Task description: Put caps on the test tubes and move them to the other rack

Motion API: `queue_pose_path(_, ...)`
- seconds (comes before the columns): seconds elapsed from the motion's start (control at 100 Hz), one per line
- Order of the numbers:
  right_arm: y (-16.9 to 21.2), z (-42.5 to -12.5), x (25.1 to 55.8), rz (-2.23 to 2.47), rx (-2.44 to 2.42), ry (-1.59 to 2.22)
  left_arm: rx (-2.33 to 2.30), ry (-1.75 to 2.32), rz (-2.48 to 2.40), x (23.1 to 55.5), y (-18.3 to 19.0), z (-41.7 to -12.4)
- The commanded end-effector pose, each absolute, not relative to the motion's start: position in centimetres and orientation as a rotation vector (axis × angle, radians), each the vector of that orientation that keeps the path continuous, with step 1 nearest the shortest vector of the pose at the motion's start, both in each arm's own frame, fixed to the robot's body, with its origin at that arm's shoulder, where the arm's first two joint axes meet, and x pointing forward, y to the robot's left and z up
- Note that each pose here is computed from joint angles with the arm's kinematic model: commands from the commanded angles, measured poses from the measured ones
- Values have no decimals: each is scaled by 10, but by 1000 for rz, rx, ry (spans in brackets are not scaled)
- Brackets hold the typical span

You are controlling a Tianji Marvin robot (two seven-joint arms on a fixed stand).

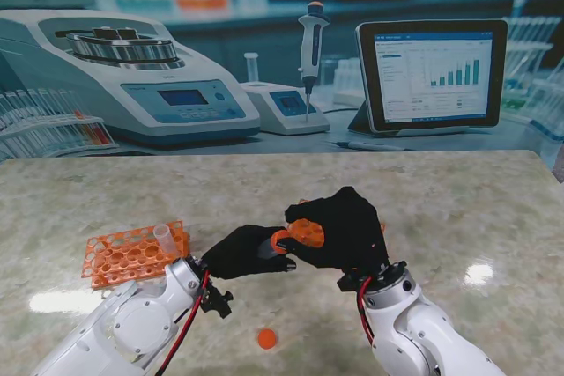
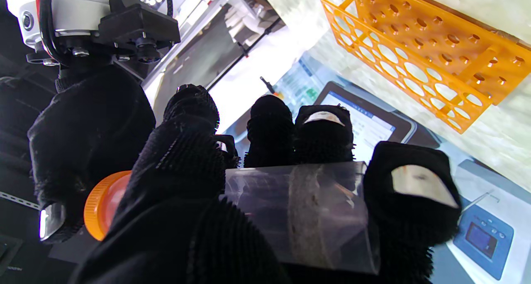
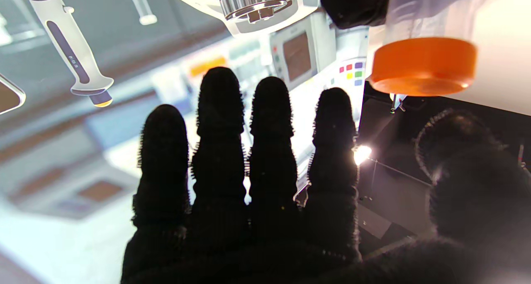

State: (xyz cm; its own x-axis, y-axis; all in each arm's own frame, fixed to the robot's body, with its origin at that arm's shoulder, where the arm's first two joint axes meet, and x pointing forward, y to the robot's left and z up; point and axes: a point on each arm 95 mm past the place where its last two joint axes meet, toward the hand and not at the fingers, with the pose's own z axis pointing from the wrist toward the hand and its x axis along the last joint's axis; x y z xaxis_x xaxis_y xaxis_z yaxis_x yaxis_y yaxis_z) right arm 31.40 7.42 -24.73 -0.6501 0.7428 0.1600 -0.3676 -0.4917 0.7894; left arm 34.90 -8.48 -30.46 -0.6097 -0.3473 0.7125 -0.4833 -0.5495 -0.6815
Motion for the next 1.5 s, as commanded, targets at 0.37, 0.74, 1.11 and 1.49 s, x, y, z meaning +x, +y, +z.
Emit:
queue_pose_path(0.37,82,-256,307,2219,561,1077,1337,-1440,2330,348,-87,-303)
queue_pose_path(0.74,89,-260,303,2239,510,1140,1329,-1437,2338,348,-87,-303)
queue_pose_path(1.11,94,-264,306,2253,500,1226,1315,-1435,2343,346,-87,-302)
queue_pose_path(1.49,96,-267,310,2225,477,1367,1288,-1434,2354,342,-88,-301)
